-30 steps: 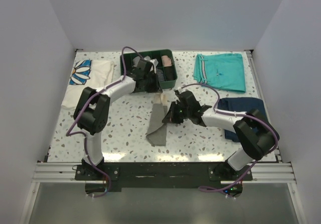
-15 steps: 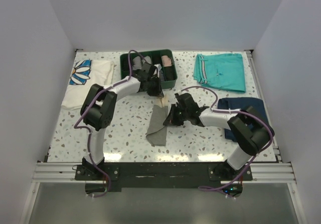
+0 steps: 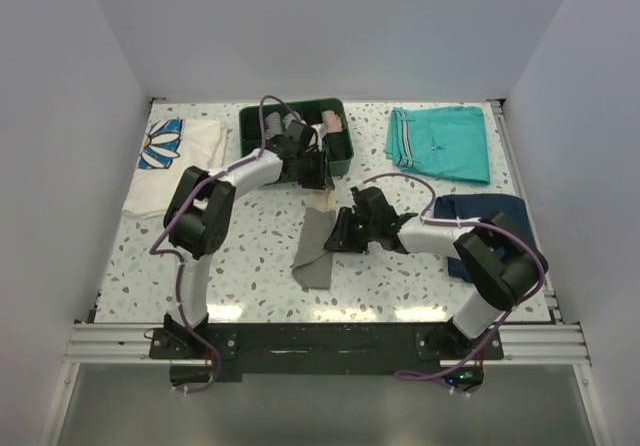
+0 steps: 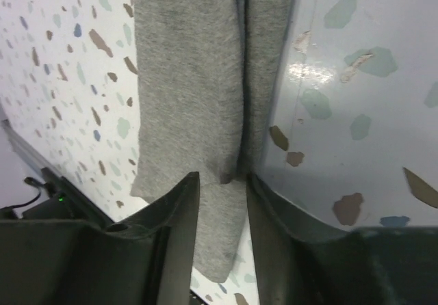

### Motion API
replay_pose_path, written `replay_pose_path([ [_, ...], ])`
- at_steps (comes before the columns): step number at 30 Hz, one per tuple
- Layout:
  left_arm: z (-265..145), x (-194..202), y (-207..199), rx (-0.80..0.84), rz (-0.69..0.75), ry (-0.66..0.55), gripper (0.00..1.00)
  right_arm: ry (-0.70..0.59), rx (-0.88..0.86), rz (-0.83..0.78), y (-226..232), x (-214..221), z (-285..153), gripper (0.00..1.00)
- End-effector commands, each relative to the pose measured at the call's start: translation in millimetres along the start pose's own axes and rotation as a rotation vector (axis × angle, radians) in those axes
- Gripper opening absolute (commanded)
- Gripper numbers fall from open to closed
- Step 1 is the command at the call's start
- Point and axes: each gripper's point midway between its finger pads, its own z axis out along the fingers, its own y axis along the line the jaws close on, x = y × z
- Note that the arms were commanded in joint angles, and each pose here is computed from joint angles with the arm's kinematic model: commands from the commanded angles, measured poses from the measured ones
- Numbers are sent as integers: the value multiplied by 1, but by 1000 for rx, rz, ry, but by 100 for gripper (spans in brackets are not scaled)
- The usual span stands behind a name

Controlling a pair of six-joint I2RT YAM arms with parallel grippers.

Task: Roll the underwear
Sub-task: Fold the underwear at the center of the board.

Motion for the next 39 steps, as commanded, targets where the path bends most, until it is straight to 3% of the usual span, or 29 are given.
replay_pose_path([
  [1, -25, -32, -23, 37, 78, -81, 43, -100, 28, -61, 5, -19, -23, 40],
  [5, -45, -43, -34, 49, 94, -121, 49, -169, 102, -81, -2, -29, -47, 39],
  [7, -64, -54, -45, 71, 97, -175, 50, -206, 127, -90, -4, -35, -56, 34],
  [13, -102, -44, -33, 18, 30, -245, 51, -241, 200, -140, 3, -61, -59, 0],
  [16, -108, -16, -17, 6, 10, -241, 48, -222, 205, -155, 8, -70, -46, 0],
  [22, -103, 56, 9, 35, -52, -168, 34, -216, 196, -160, 15, -99, -24, 0],
  [28, -96, 80, 6, 82, -68, -135, 29, -186, 103, -181, 41, -122, -7, 0],
  [39, -76, 98, -3, 104, -60, -81, 27, -108, 134, -210, 33, -130, 35, 0],
])
